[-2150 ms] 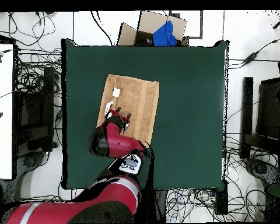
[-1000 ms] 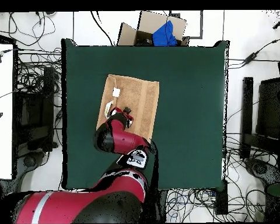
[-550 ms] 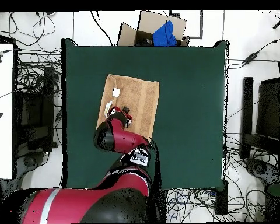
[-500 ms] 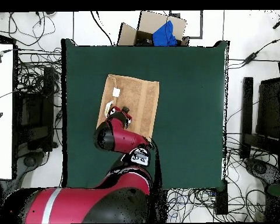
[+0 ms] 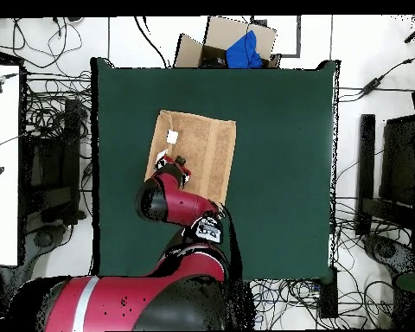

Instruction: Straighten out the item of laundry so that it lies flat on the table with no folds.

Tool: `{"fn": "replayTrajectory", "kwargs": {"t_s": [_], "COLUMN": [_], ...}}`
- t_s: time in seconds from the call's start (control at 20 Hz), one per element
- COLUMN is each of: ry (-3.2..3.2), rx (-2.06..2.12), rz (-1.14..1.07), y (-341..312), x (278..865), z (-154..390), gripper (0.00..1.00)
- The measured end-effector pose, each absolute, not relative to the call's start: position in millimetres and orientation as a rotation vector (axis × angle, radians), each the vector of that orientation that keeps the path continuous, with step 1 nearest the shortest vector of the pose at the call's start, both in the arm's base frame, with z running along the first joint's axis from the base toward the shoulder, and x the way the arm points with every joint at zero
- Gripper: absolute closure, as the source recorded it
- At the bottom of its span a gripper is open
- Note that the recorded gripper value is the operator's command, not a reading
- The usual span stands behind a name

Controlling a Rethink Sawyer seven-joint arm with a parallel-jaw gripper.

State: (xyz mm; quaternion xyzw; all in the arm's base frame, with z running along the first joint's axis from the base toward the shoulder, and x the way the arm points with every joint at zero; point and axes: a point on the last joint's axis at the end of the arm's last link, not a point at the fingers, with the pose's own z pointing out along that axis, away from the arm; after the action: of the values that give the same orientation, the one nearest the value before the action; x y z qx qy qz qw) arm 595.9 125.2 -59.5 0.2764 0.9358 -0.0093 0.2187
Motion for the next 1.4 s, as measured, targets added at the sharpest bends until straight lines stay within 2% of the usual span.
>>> {"fn": "replayTrajectory", "kwargs": {"t_s": [1.4], "ry": [2.595], "rx": [0.767], "rz": [0.049], "y": [150], "x": [602], "z": [-60], "gripper": [1.00]}}
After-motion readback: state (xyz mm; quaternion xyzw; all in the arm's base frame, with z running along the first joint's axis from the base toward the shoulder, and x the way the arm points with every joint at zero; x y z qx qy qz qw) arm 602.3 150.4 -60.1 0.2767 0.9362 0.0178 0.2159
